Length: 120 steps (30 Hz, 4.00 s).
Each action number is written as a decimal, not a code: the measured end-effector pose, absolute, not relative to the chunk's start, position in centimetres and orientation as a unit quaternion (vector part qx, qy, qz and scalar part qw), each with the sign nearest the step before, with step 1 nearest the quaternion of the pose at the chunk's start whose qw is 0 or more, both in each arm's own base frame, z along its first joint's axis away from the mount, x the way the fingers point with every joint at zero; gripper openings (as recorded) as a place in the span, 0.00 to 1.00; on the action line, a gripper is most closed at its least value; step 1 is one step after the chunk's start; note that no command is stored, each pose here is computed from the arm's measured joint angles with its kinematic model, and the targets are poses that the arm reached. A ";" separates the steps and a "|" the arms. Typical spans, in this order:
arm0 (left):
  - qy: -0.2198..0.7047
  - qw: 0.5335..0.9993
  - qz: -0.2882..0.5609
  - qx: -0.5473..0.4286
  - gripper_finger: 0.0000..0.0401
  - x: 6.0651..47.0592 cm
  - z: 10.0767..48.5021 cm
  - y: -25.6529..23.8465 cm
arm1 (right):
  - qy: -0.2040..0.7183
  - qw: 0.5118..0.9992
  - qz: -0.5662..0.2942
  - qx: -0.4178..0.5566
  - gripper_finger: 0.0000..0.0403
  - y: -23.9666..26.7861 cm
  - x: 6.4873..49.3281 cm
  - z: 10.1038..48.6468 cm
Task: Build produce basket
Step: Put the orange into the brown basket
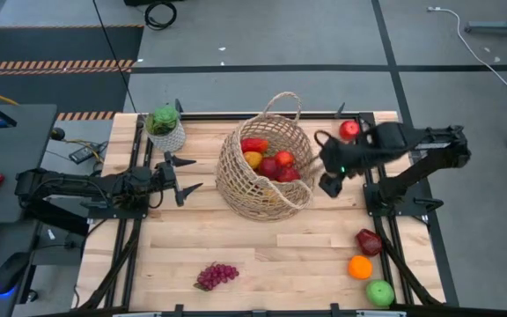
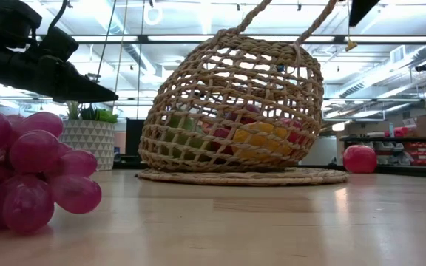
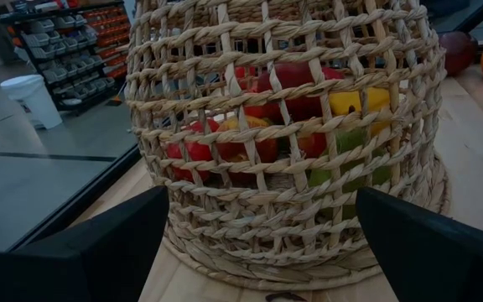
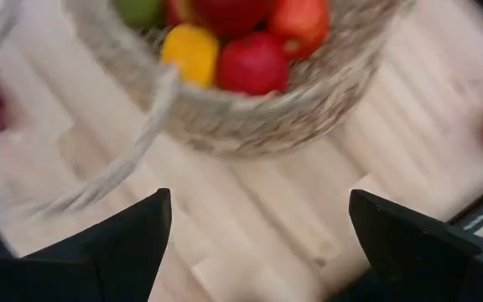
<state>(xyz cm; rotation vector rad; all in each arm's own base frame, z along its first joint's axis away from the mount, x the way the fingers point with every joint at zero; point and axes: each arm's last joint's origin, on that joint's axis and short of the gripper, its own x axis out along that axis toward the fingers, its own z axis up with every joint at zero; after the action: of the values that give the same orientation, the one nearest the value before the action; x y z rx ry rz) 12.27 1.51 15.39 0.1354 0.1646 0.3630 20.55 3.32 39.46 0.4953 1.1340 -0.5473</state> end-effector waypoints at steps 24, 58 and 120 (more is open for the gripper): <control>0.082 0.978 0.180 0.067 0.97 12.3 15.4 1.5 | 0.618 0.678 -0.253 0.306 0.91 21.5 18.3 29.1; 0.082 0.978 0.180 0.067 0.97 12.3 15.4 1.5 | 0.632 0.525 -0.455 0.345 0.95 28.1 16.1 21.7; 0.082 0.978 0.180 0.067 0.97 12.3 15.4 1.5 | 0.415 0.835 -0.088 0.351 0.81 26.5 24.3 23.6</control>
<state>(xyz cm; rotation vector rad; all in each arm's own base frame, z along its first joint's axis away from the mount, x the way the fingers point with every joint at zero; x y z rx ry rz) 12.26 1.51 15.39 0.1354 0.1650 0.3630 24.28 26.50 23.62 0.7427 0.8800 -0.1874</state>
